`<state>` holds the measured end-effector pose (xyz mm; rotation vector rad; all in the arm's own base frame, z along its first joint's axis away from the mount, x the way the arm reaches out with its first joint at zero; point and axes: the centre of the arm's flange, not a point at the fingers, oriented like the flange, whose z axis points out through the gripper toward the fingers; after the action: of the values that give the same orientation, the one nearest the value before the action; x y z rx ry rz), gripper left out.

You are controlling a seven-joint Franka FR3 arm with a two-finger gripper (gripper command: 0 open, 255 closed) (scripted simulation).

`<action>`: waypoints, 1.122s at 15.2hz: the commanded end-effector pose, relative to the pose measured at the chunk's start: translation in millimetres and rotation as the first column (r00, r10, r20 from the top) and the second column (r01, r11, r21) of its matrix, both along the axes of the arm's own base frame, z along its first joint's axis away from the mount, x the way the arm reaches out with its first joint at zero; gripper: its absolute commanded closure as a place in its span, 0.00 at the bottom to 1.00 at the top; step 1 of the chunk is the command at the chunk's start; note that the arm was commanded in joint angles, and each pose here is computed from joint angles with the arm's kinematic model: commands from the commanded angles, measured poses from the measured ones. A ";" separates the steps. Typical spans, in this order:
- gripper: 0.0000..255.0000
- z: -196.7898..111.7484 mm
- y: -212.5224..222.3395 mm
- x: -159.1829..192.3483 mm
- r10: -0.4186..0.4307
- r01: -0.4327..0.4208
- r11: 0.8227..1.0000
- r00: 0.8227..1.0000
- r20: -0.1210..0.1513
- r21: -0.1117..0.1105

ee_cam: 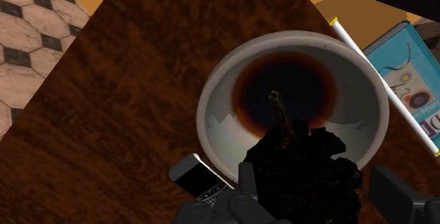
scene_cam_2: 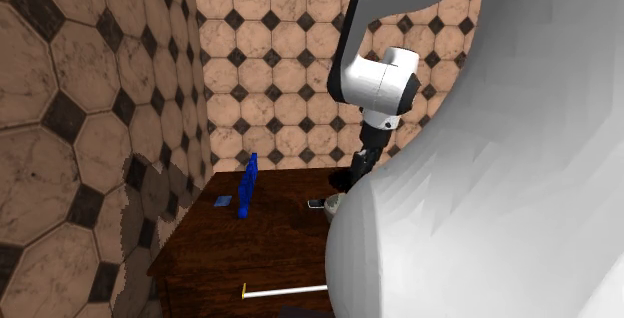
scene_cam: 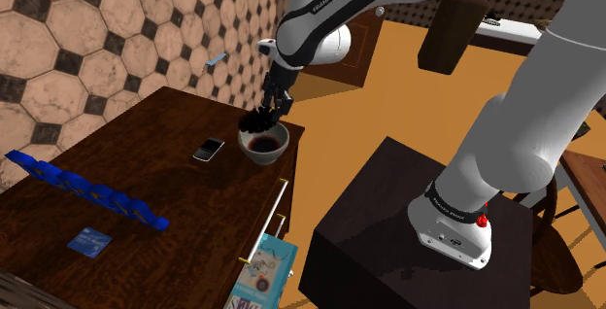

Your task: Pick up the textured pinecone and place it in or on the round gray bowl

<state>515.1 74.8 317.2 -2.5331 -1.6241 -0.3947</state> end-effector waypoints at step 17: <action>0.00 -36.3 -0.5 -0.2 0.000 0.000 1.000 1.000 0.001 0.000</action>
<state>514.9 74.3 280.8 -2.5336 -1.6243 -0.3963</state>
